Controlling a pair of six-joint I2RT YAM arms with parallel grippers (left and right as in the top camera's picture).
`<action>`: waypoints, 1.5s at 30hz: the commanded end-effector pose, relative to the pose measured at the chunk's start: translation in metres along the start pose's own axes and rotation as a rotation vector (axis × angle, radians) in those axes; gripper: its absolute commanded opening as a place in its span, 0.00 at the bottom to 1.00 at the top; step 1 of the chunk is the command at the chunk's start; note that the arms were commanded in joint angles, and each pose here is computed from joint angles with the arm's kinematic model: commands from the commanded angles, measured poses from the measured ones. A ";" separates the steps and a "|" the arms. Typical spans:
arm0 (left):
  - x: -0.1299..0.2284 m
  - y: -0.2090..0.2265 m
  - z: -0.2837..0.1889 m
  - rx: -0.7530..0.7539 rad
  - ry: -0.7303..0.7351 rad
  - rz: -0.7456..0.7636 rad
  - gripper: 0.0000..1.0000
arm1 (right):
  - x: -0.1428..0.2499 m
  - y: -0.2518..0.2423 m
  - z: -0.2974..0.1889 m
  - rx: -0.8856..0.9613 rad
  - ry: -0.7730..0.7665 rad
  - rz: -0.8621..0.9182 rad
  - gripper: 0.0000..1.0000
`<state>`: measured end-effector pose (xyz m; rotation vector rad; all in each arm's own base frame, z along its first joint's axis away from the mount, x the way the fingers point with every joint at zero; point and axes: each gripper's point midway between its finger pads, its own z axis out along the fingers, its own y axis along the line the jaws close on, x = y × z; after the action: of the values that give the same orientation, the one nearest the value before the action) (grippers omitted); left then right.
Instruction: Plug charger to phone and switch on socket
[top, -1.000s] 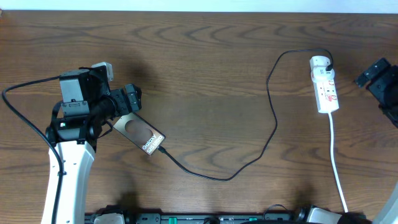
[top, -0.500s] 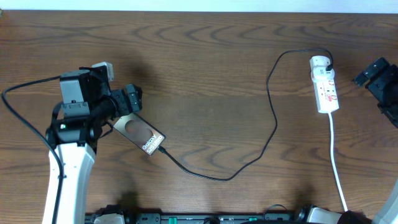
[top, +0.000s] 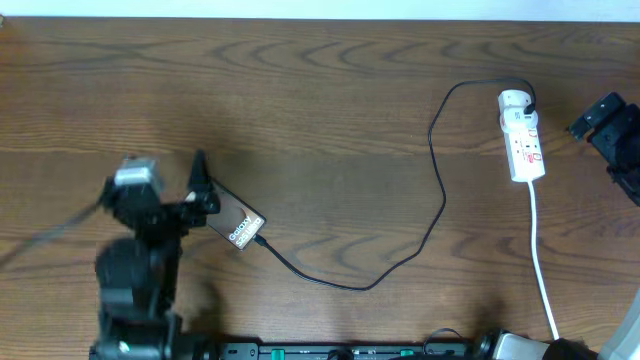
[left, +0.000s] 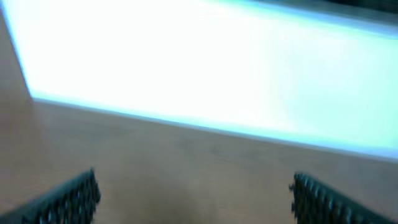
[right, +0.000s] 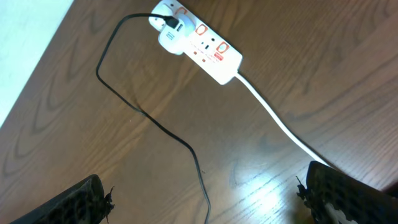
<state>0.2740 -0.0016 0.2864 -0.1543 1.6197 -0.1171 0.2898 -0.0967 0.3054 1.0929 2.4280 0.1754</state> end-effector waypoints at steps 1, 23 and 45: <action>0.018 0.021 -0.012 -0.059 -0.136 0.014 0.96 | 0.001 0.001 0.001 -0.001 0.004 0.008 0.99; 0.159 0.040 -0.020 -0.024 0.155 0.000 0.96 | 0.001 0.001 0.001 -0.002 0.005 0.008 0.99; 0.161 0.041 -0.019 -0.025 0.166 -0.001 0.96 | 0.001 0.001 0.001 -0.001 0.005 0.007 0.99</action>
<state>0.2474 0.0152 0.1360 -0.1916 1.7320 -0.0960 0.2898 -0.0967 0.3046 1.0943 2.4307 0.1753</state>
